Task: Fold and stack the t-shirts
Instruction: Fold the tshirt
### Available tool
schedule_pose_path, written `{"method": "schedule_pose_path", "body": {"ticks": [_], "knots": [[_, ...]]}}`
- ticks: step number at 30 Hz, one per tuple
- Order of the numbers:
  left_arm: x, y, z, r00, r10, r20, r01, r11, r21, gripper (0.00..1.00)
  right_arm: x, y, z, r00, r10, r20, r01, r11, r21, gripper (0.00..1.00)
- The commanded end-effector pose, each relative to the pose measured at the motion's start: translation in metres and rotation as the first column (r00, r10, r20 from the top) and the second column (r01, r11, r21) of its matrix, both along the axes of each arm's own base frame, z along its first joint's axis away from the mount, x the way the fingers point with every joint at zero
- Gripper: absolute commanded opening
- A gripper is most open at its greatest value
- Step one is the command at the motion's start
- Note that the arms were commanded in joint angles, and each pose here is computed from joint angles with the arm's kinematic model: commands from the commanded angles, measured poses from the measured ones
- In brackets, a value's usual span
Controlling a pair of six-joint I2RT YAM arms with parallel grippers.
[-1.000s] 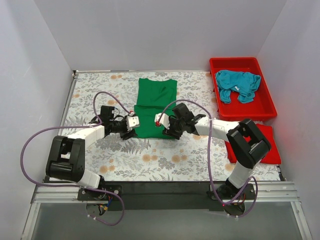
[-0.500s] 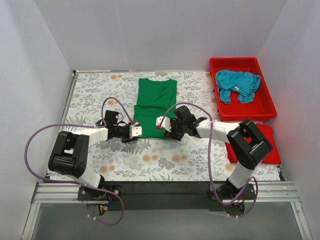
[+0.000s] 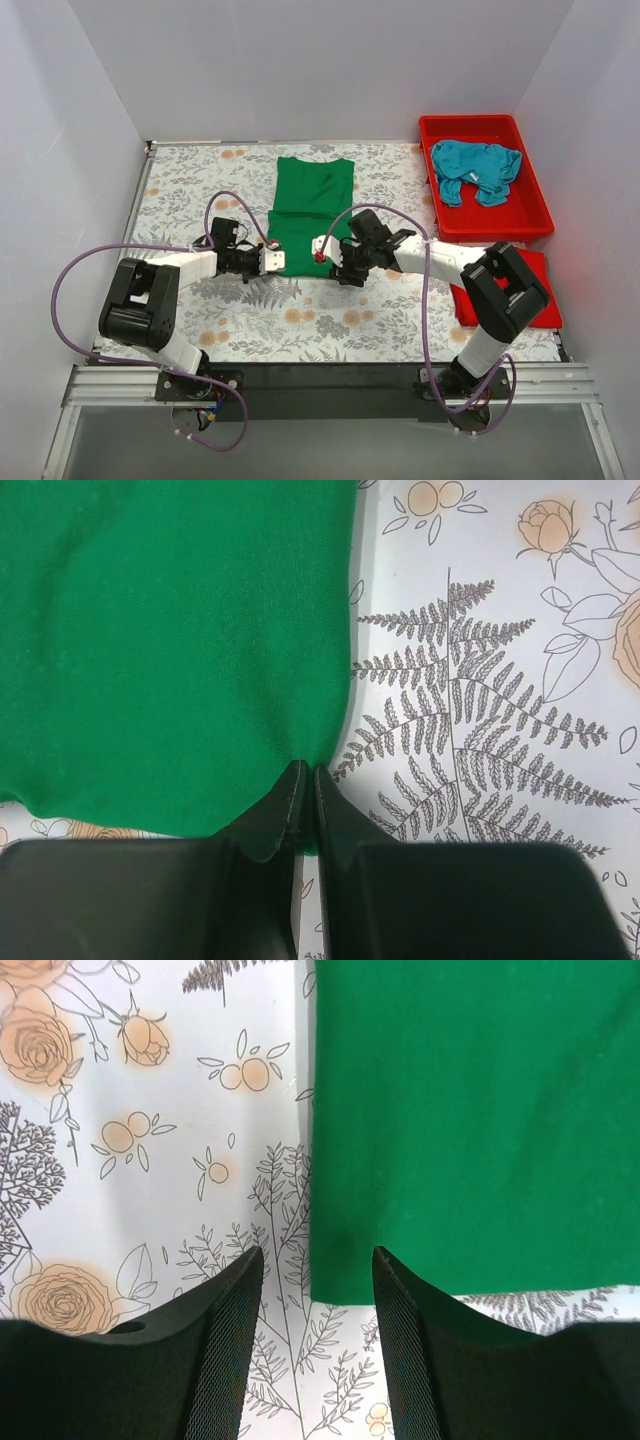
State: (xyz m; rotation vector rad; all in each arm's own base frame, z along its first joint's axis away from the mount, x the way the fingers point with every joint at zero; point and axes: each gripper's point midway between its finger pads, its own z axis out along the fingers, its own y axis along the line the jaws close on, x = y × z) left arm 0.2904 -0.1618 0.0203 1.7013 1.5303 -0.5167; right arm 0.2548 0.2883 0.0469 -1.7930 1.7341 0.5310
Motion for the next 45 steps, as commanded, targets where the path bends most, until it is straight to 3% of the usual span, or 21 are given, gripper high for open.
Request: {"method": "schedule_pose_path", "body": {"ticks": [1, 9, 16, 17, 20, 25, 31, 34, 40, 41, 45], "knots": [[0.001, -0.001, 0.002, 0.999, 0.006, -0.039, -0.006, 1.0, 0.002, 0.0, -0.006, 0.003, -0.013, 0.998, 0.049, -0.03, -0.05, 0.999, -0.02, 0.54], [0.0, -0.005, 0.009, 0.999, -0.011, -0.037, 0.01, 1.0, -0.021, 0.0, 0.005, -0.005, -0.041, 1.0, 0.01, -0.011, -0.011, 0.997, -0.08, 0.52], [0.003, -0.007, 0.017, 1.0, -0.021, -0.022, 0.021, 0.999, -0.033, 0.0, 0.009, -0.014, -0.045, 0.998, -0.034, -0.049, 0.028, 0.994, -0.108, 0.05], [0.003, -0.007, 0.017, 1.0, -0.02, -0.024, 0.019, 0.999, -0.033, 0.0, 0.009, -0.016, -0.045, 0.998, -0.038, -0.053, 0.032, 0.993, -0.111, 0.01], [0.009, -0.008, 0.029, 1.0, 0.005, -0.031, -0.007, 0.998, -0.058, 0.0, 0.012, -0.018, -0.034, 0.997, -0.051, -0.053, 0.046, 0.994, -0.101, 0.01], [0.025, -0.011, 0.064, 0.995, 0.075, -0.069, -0.084, 0.987, -0.134, 0.0, 0.026, -0.009, 0.021, 0.997, -0.068, -0.026, 0.068, 0.998, -0.006, 0.01], [0.056, -0.013, 0.119, 0.99, 0.137, -0.034, -0.141, 0.971, -0.191, 0.0, 0.06, -0.003, 0.103, 0.995, -0.072, 0.07, 0.067, 0.995, 0.077, 0.01], [0.065, -0.015, 0.145, 0.989, 0.149, -0.005, -0.146, 0.965, -0.217, 0.0, 0.069, -0.006, 0.116, 0.993, -0.065, 0.101, 0.058, 0.996, 0.07, 0.01], [0.031, -0.018, 0.16, 0.996, 0.087, -0.017, -0.089, 0.974, -0.208, 0.0, 0.037, -0.017, 0.125, 0.999, -0.024, 0.049, 0.02, 0.998, 0.066, 0.01], [0.024, -0.017, 0.166, 0.997, 0.07, 0.011, -0.066, 0.977, -0.201, 0.0, 0.028, -0.02, 0.131, 0.999, -0.018, 0.043, 0.014, 0.997, 0.076, 0.01], [-0.032, -0.01, 0.162, 0.997, 0.017, -0.077, -0.029, 0.986, -0.161, 0.0, -0.032, -0.033, 0.123, 0.997, 0.04, -0.071, -0.036, 0.998, 0.057, 0.01]]}}
